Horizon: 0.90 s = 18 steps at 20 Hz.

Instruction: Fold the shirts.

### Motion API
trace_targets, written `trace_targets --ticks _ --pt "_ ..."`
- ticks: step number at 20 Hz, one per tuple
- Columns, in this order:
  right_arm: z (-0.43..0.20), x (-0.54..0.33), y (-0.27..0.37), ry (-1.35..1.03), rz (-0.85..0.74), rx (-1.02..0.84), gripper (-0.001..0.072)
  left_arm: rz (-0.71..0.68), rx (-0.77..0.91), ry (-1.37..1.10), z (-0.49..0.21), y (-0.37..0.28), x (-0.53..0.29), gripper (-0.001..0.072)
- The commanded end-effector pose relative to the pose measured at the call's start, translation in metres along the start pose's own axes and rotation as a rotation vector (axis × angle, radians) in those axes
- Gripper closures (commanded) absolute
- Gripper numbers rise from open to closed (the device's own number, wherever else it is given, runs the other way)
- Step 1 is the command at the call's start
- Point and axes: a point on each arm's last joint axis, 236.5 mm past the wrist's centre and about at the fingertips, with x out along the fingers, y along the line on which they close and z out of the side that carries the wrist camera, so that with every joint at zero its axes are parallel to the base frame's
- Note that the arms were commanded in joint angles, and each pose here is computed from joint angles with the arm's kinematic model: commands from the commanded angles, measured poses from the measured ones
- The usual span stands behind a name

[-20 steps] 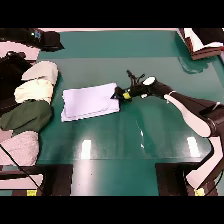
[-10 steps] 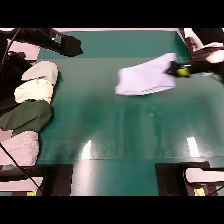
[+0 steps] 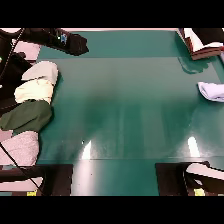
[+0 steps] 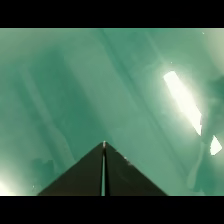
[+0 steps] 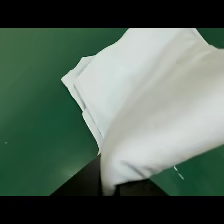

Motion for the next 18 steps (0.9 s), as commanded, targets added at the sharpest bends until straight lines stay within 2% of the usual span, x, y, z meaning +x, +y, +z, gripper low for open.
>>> trace_targets --ticks 1,5,6,7,8,13,15,16,18 --pt "-0.003 -0.002 -0.038 0.020 -0.058 0.062 0.0694 -0.002 -0.003 0.013 -0.003 -0.001 0.000 0.0684" --pt "-0.030 -0.007 -0.066 0.138 -0.190 0.013 0.0687 -0.002 0.000 0.010 -0.002 -0.001 0.000 0.0684" --pt "-0.036 -0.011 -0.080 0.165 -0.242 -0.002 0.0515 -0.001 0.000 0.011 -0.003 0.000 0.000 0.0683" --pt "-0.039 -0.017 -0.096 0.180 -0.301 -0.013 0.0264 -0.002 0.001 0.012 -0.003 -0.001 0.000 0.0683" --pt "-0.042 -0.024 -0.112 0.197 -0.354 -0.016 0.0079 -0.002 0.001 0.011 -0.003 -0.001 0.000 0.0683" --pt "-0.043 -0.058 -0.135 0.147 -0.388 0.110 0.0082 -0.001 0.002 0.007 -0.002 0.000 0.000 0.0683" --pt "-0.030 -0.062 -0.108 0.079 -0.309 0.110 0.0103 -0.001 0.001 0.001 0.000 0.000 0.000 0.0683" --pt "-0.024 -0.061 -0.083 0.052 -0.242 0.098 0.0135 -0.001 0.001 0.001 0.000 0.000 0.000 0.0683" --pt "-0.019 -0.060 -0.016 0.020 -0.070 0.055 0.0136 -0.001 0.001 -0.004 0.001 0.000 0.000 0.0683"
